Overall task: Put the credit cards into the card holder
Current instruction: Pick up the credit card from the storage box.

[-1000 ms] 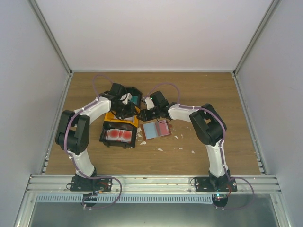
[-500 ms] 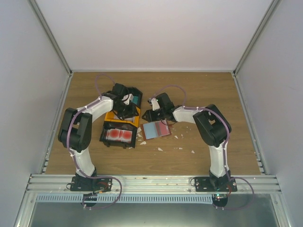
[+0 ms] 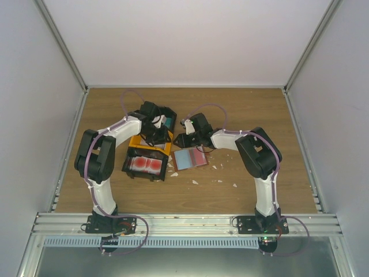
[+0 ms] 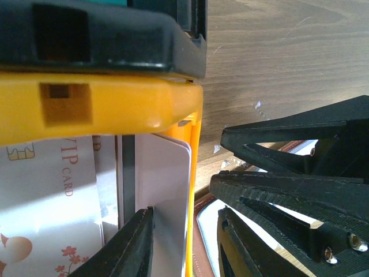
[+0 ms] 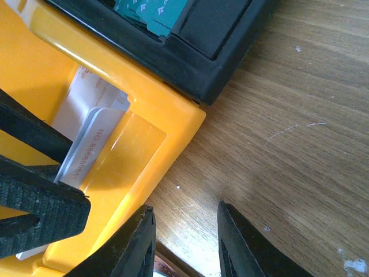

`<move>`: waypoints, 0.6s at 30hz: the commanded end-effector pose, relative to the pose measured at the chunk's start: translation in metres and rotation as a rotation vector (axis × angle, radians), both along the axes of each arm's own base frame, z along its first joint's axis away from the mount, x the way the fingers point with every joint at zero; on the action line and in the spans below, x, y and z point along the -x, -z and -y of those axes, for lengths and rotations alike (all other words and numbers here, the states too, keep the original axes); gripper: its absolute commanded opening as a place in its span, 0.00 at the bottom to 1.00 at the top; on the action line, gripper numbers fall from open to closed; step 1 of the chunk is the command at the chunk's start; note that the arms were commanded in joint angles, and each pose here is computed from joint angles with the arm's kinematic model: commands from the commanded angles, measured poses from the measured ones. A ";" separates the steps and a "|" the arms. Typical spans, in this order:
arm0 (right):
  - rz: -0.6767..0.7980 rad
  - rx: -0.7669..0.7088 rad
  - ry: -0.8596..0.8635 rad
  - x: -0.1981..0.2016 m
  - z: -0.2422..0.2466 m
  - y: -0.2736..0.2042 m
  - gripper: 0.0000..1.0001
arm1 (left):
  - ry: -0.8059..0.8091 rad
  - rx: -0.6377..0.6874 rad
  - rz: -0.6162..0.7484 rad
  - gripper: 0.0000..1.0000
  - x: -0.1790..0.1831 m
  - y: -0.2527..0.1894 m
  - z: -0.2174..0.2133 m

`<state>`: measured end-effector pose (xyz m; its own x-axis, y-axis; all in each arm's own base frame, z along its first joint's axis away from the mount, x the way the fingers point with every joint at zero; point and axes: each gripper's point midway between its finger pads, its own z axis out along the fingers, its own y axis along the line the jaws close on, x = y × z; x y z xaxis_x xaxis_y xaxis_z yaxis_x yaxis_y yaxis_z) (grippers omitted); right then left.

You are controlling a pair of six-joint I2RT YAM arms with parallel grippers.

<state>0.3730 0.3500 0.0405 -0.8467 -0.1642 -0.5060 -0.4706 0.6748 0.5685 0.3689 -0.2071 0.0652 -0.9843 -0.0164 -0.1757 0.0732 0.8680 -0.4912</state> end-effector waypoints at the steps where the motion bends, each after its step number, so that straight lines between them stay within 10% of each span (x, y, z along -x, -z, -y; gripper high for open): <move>1: 0.034 -0.010 0.015 -0.005 -0.001 -0.011 0.31 | 0.039 0.033 0.032 0.33 0.001 -0.018 0.011; 18: 0.024 -0.003 0.019 -0.006 0.000 -0.008 0.31 | 0.034 0.027 0.049 0.21 0.005 -0.029 0.010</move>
